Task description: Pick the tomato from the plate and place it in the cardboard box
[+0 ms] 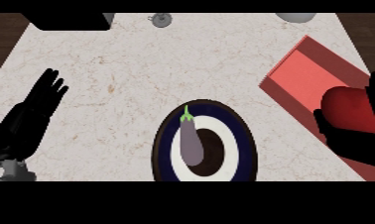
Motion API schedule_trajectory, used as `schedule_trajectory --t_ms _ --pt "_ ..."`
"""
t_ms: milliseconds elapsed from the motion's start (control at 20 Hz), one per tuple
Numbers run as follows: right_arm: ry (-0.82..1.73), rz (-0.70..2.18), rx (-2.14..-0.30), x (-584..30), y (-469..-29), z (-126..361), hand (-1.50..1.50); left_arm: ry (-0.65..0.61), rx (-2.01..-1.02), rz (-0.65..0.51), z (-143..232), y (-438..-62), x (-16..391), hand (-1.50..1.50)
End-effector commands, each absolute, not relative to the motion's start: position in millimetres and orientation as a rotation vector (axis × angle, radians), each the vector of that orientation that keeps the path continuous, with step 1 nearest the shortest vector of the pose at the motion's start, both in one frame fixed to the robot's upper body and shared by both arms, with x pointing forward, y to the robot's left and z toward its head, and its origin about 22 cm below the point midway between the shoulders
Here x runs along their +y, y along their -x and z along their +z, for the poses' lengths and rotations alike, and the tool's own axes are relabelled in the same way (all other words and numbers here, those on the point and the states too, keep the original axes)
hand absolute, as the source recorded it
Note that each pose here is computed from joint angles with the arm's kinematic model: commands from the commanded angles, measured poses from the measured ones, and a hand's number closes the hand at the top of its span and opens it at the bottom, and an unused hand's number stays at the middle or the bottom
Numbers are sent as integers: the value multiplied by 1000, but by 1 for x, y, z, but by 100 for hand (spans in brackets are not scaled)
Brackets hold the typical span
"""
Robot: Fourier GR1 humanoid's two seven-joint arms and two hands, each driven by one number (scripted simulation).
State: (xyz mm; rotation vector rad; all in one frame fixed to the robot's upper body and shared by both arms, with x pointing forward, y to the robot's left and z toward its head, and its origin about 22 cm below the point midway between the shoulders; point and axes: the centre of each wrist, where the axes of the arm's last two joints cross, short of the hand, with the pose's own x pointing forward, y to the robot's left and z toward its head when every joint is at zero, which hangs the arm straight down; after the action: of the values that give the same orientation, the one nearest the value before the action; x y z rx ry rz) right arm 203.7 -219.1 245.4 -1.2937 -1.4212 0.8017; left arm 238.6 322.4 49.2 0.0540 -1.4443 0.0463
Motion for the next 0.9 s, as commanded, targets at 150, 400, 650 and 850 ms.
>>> schedule_trajectory --t_ms 150,400,650,850 --pt "1276 806 -1442 -277 -229 235 150 -53 -1441 51 51 -243 322 0" --pt "1274 842 -1453 -277 -264 206 150 -56 -1441 45 62 -242 331 0" --pt "1217 818 -1440 -305 -273 175 150 -59 -1447 44 42 -250 326 0" --pt "1133 855 -1366 -316 -295 144 150 -34 -1451 30 57 -248 315 0"
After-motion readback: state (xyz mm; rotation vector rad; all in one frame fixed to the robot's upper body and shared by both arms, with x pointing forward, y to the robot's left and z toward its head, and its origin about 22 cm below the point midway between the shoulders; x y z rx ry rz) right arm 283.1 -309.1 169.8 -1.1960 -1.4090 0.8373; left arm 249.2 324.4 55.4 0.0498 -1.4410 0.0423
